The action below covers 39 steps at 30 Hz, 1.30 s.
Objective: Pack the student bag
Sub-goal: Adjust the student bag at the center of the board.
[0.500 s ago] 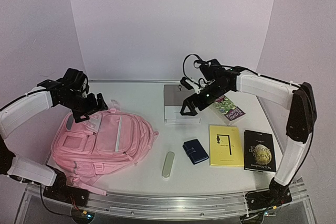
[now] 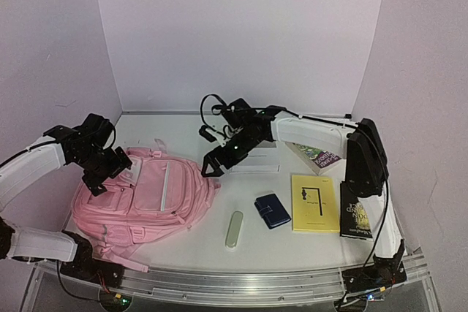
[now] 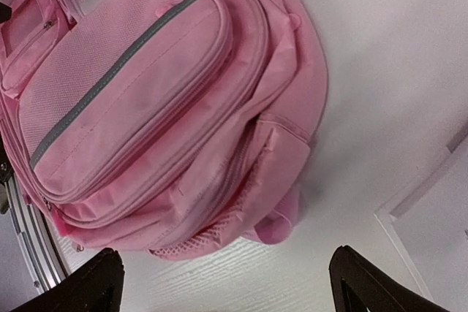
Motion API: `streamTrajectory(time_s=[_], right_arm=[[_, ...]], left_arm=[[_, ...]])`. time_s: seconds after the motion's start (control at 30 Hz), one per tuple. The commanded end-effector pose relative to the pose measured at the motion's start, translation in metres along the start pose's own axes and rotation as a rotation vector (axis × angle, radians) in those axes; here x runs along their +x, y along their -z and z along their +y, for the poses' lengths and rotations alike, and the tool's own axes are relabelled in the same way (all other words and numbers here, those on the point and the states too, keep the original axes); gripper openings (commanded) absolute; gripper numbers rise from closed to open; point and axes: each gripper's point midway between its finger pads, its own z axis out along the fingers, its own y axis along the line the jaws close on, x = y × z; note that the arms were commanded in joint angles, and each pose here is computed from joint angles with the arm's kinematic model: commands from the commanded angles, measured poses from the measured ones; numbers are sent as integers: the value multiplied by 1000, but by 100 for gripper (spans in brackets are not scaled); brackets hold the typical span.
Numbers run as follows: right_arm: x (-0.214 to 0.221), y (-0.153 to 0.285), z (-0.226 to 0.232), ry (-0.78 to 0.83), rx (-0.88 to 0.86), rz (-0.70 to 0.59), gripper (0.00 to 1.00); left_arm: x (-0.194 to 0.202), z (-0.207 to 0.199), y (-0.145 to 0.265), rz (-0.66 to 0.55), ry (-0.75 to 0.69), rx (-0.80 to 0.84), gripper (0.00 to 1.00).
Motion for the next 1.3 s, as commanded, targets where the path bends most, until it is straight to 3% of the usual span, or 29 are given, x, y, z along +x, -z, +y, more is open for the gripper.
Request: streamTrajectory(time_s=[0.0,0.27,0.47,0.67,0.97,1.13,1.27], right_arm=[[-6,-21,7,-1,-14,2,98],[17,-52,13,-60,-93,71,96],[53,-59,47,-81,-230,163,73],[88,-66,89,-31,-309,242,63],[84,-56,156,114,-387,215,67],[48,-25,130,151,-281,108,72],[16,-10,79,5,-229,38,74]], left_arm=[[16,29,-9,32,144,-85,100],[21,25,-42,57,186,-101,100],[6,-2,-76,76,149,-59,100],[-23,-48,-97,86,53,91,100],[-54,-138,-107,101,-214,330,100],[-67,-145,-85,50,-268,334,100],[-72,-127,-50,-11,-260,289,100]])
